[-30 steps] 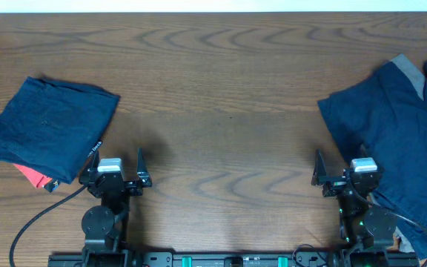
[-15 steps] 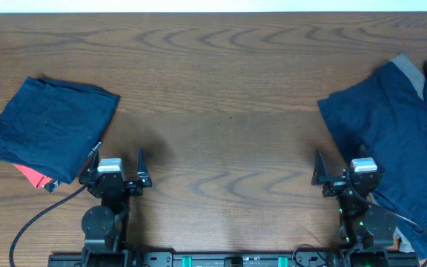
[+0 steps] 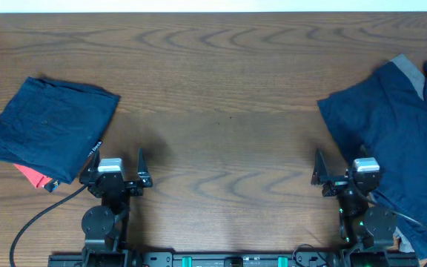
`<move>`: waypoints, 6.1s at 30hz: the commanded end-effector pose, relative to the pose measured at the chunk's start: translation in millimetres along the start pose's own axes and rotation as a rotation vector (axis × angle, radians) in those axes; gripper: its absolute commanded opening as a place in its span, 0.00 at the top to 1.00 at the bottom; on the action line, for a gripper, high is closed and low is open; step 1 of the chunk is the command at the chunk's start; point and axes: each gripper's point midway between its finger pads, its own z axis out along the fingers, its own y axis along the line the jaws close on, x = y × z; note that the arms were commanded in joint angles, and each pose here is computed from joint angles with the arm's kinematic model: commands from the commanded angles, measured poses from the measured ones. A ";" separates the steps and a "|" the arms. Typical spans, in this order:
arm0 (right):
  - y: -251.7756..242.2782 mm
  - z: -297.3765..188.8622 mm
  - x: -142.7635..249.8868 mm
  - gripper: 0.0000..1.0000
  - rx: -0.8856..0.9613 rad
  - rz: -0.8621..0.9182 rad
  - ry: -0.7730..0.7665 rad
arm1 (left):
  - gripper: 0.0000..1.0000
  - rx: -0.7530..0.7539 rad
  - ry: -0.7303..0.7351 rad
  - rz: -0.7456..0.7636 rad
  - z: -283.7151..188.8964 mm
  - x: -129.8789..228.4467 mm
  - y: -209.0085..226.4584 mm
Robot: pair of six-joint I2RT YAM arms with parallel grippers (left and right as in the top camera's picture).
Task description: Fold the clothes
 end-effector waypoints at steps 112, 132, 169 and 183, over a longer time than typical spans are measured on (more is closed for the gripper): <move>-97.0 78.2 -30.5 0.01 0.429 0.263 0.978 | 0.02 0.234 0.874 -0.607 28.4 22.9 -98.8; -116.5 49.2 -19.1 0.01 0.479 0.425 1.050 | 0.02 0.613 1.055 -0.662 38.2 133.5 -313.6; -108.6 51.6 -18.9 0.01 0.421 0.425 1.057 | 0.02 0.431 0.519 -1.064 130.0 -43.2 -27.3; -8.8 72.9 20.5 0.64 -0.074 0.301 1.225 | 0.02 0.324 1.219 -0.723 20.1 103.4 -147.1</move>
